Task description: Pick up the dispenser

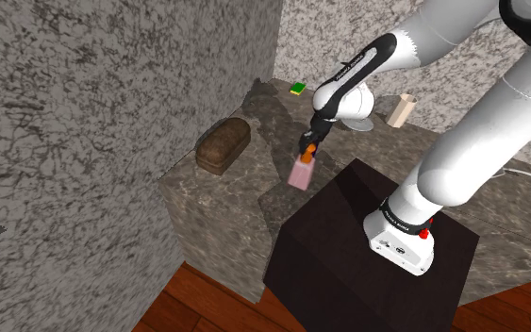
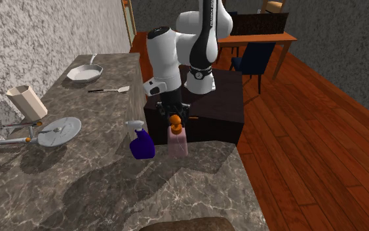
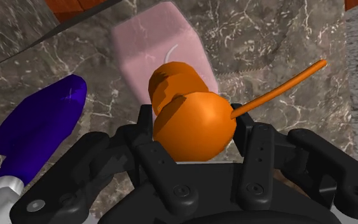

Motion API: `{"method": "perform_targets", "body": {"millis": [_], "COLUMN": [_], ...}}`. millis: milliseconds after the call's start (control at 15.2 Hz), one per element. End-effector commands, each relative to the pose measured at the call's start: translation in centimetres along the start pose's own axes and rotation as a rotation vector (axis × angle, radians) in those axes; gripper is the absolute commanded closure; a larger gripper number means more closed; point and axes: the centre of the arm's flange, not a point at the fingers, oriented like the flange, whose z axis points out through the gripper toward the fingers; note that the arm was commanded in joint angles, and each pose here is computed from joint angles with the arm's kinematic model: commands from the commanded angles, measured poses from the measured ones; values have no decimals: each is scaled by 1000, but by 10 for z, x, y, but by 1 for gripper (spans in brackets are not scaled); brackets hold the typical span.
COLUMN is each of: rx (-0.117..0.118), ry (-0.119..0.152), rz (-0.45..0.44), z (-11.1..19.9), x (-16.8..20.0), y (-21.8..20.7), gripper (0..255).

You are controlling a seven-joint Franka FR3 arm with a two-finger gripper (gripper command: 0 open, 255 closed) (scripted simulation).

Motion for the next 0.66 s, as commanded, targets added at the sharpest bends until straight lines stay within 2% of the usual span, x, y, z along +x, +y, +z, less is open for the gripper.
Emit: {"method": "perform_targets", "body": {"millis": [0, 462, 594], "rx": [-1, -1, -1], "ry": [-1, -1, -1], "rz": [0, 0, 0], "z": [-11, -47, -48], "x": [0, 3, 3], "y": [-2, -7, -8], "gripper": [255, 255, 255]}}
